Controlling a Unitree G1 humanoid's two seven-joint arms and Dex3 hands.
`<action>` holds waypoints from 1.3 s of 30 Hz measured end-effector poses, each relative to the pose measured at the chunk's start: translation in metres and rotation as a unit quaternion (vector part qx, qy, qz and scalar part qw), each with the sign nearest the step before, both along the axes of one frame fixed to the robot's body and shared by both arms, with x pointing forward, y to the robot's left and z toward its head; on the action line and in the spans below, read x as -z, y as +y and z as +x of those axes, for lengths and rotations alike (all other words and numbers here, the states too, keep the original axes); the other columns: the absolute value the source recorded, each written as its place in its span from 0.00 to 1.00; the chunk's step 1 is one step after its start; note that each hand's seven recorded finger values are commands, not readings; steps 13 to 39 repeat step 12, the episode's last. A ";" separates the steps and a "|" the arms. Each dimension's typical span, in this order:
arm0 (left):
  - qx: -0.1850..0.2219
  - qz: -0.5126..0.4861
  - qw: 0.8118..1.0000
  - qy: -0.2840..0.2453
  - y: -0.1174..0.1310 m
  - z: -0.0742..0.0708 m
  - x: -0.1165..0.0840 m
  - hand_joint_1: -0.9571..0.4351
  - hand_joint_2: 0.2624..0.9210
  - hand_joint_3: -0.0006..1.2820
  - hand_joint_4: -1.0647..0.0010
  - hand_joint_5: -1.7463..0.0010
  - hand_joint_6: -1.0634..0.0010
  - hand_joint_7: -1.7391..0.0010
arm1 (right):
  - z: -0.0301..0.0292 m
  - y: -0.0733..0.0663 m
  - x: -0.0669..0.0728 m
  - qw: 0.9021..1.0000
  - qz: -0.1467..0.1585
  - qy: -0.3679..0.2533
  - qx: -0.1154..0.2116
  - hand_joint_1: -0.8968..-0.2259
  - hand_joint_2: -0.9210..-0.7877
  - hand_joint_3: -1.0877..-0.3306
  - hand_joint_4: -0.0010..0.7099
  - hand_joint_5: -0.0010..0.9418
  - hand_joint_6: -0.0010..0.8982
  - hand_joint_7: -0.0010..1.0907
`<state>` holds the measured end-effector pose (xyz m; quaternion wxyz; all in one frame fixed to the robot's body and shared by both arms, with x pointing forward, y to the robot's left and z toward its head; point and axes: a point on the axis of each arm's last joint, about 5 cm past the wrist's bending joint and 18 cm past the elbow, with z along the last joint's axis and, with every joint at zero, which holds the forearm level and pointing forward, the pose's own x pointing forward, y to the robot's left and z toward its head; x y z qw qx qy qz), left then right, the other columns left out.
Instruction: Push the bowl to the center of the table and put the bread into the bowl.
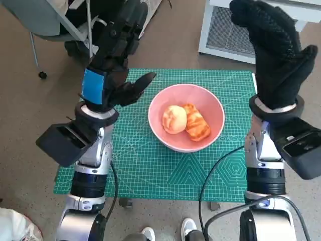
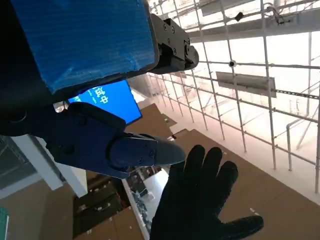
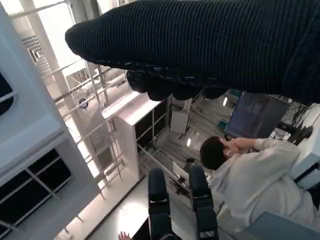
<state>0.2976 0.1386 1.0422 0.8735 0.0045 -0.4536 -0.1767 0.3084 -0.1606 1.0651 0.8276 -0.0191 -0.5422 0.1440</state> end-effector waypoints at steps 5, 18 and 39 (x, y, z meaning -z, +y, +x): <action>0.000 -0.004 1.000 -0.006 -0.001 -0.001 0.000 0.31 1.00 0.19 0.79 0.99 0.70 0.97 | -0.0001 0.000 0.000 1.000 -0.002 -0.002 0.002 0.48 0.00 0.48 0.30 0.09 0.00 0.63; 0.002 -0.003 1.000 -0.008 -0.002 -0.002 0.003 0.31 1.00 0.20 0.78 0.99 0.69 0.97 | -0.0002 0.000 0.001 1.000 -0.006 -0.007 0.006 0.49 0.00 0.46 0.31 0.08 0.00 0.61; 0.002 -0.003 1.000 -0.008 -0.002 -0.002 0.003 0.31 1.00 0.20 0.78 0.99 0.69 0.97 | -0.0002 0.000 0.001 1.000 -0.006 -0.007 0.006 0.49 0.00 0.46 0.31 0.08 0.00 0.61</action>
